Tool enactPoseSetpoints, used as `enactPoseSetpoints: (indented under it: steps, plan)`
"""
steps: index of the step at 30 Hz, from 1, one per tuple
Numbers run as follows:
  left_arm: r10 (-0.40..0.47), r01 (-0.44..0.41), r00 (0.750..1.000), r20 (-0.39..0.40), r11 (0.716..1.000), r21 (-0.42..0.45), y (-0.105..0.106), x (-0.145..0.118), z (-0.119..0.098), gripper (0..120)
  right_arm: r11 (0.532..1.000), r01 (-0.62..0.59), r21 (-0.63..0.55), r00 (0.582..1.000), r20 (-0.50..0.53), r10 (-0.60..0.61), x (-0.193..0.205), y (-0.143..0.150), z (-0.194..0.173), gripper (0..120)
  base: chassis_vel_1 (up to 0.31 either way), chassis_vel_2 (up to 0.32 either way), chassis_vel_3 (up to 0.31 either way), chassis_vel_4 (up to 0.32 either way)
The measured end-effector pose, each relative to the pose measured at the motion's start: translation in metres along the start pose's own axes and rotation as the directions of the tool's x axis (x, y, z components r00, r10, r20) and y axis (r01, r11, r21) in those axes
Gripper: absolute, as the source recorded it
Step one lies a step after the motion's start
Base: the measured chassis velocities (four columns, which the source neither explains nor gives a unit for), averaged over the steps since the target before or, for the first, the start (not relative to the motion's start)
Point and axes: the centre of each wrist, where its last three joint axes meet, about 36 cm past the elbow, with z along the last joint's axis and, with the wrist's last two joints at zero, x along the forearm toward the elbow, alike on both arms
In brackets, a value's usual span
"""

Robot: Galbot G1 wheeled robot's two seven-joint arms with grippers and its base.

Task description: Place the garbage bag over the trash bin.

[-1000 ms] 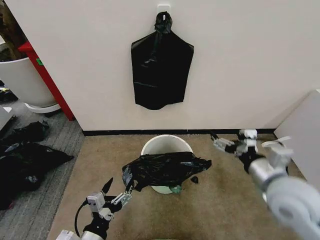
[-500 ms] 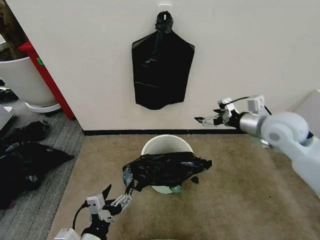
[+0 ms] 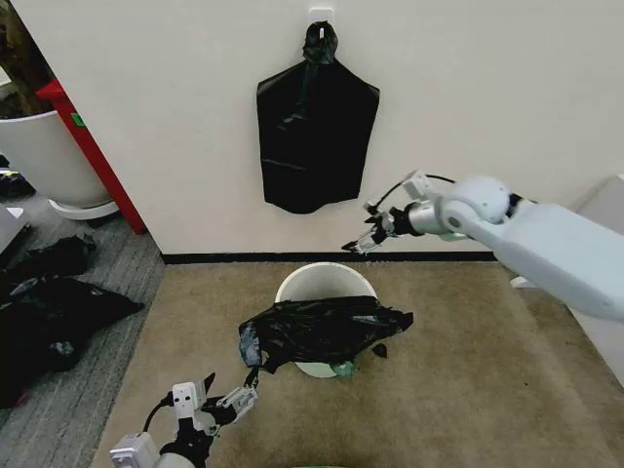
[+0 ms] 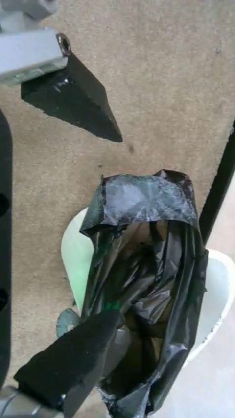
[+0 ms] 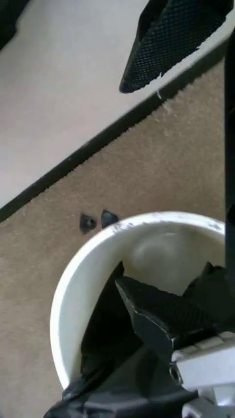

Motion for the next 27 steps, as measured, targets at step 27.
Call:
enactPoseSetpoints:
  steps: [27]
  plan:
    - [-0.003, 0.003, 1.000, 0.002, 1.000, -0.006, -0.005, -0.004, -0.013, 100, 0.998, 0.023, 0.055, 0.963, -0.270, -0.007, -0.126, 0.005, 0.004, 100, 0.000, 0.000, 0.000, 0.000]
